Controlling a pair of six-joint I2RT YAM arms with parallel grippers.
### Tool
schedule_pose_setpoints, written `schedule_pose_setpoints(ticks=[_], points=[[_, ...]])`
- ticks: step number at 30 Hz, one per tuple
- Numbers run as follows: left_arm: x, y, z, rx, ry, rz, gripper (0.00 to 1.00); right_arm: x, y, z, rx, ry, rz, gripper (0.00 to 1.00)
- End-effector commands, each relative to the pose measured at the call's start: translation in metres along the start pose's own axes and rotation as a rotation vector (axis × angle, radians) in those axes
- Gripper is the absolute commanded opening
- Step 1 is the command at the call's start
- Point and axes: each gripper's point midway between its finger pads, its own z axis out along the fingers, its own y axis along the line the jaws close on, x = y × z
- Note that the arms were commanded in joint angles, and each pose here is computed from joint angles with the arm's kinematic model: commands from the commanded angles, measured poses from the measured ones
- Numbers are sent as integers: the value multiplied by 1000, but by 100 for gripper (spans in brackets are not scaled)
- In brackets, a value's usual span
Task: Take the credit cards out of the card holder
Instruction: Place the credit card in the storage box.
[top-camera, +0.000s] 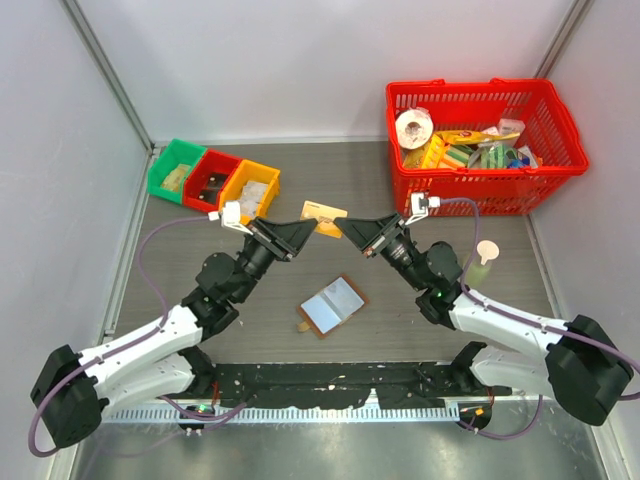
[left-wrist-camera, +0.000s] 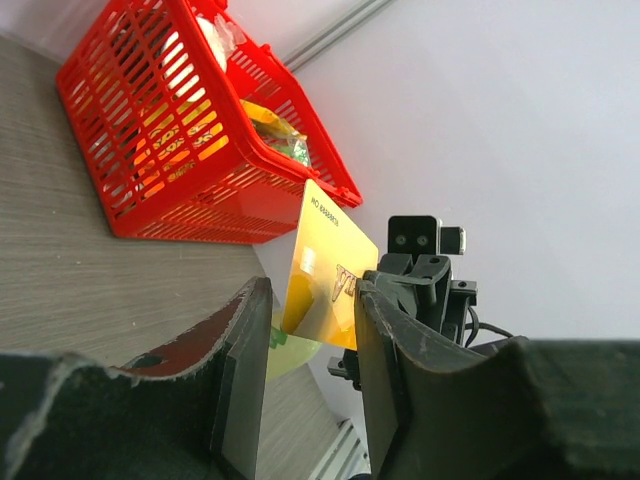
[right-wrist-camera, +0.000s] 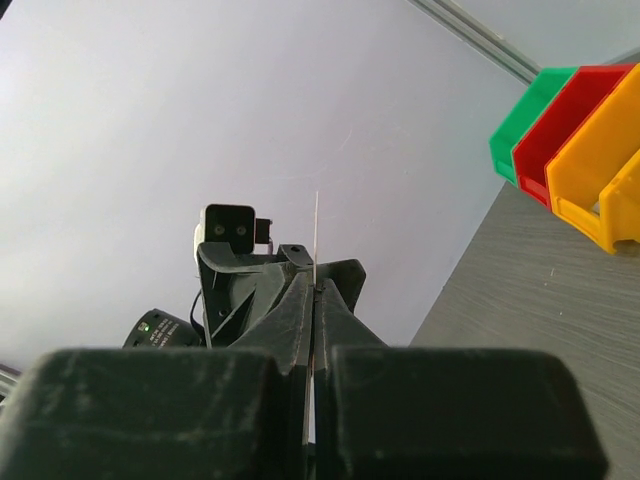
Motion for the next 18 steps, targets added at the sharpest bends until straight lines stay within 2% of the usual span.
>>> schedule_pose_setpoints(ticks=[1,4,9,10,12,16,18], points=[[-12,-30,5,105,-26,18,42,-7,16,2,-62,-35,37,1],[-10,-28,5,102,-20,13,30,-6,16,3,-69,-31,54,1],[-13,-26,5,92,-33,15,2,-4,11,3,-57,-28,47,1],[-14,-24,5,82,-36,22,0,-4,9,2,-48,-29,46,1],[-17,-19,6,62,-30,36,0,-4,7,1,-37,-33,34,9],[-38,11,9,-32,-7,93,0,-4,-1,-4,7,-25,-21,45],[-49,29,10,-79,30,128,0,-4,-8,-8,46,-15,-60,57]])
